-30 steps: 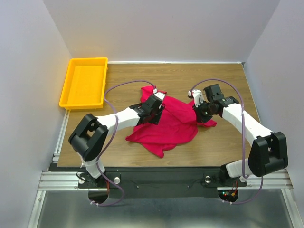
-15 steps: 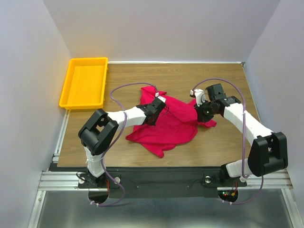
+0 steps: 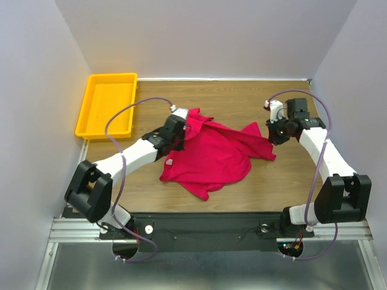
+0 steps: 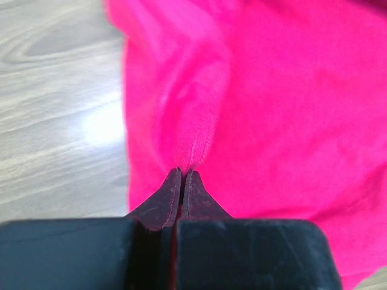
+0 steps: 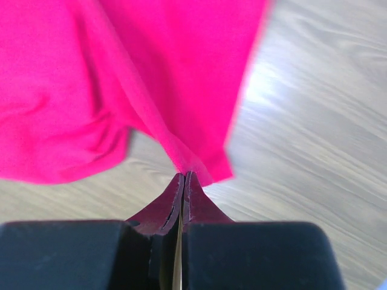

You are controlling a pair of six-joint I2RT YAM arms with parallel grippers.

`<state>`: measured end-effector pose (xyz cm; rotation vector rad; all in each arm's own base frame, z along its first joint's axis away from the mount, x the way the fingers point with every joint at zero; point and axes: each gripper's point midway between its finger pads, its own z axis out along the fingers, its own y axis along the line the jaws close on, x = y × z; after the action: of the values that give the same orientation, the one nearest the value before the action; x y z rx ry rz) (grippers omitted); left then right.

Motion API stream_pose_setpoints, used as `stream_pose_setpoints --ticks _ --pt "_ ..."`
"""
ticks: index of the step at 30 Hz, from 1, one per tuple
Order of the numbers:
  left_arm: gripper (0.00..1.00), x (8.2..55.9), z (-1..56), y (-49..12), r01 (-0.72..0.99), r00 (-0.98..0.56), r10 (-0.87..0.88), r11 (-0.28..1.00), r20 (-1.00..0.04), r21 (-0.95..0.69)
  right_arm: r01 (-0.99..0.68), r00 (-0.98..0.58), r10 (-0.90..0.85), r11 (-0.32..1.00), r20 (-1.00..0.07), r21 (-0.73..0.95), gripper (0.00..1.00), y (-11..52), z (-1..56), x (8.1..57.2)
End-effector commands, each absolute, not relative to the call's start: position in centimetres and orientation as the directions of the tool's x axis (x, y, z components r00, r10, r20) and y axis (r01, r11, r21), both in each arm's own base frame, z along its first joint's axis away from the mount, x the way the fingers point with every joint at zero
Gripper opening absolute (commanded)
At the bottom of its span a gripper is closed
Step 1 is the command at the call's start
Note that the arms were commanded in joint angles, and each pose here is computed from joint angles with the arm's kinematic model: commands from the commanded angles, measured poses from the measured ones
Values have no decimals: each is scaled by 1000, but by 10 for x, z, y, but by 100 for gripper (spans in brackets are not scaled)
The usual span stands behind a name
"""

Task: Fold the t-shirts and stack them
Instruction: Flatten the tshirt out

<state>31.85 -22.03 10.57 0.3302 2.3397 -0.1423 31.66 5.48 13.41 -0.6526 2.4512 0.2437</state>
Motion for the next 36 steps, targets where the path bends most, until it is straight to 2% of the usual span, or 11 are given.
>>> stream_pose_setpoints --ticks 1,8,15,20,27,32,33,36 --pt "0 325 105 -194 202 -719 10 960 -695 -195 -454 -680 -365 891 -636 -27 0 25 157 335" --pt "0 332 85 -150 87 -761 -114 958 -639 -274 -395 -705 -323 918 -631 -28 1 -14 151 346" --pt "0 350 89 -95 -79 -714 -315 923 -626 -376 -345 -735 -282 939 -617 -18 0 -47 137 347" --pt "0 356 92 -65 -145 -678 -389 903 -624 -405 -312 -751 -264 950 -606 -28 1 -63 127 347" --pt "0 364 85 -60 -145 -693 -407 887 -595 -437 -279 -743 -229 960 -629 -20 1 -76 130 356" --pt "1 375 89 -66 -113 -690 -402 881 -602 -459 -337 -726 -218 940 -652 61 1 -58 126 356" --pt "17 378 95 -67 -100 -681 -400 880 -613 -464 -355 -725 -220 931 -653 81 0 -53 121 352" --pt "43 382 121 -68 -49 -639 -387 883 -665 -467 -390 -717 -207 910 -665 138 1 -40 118 348"
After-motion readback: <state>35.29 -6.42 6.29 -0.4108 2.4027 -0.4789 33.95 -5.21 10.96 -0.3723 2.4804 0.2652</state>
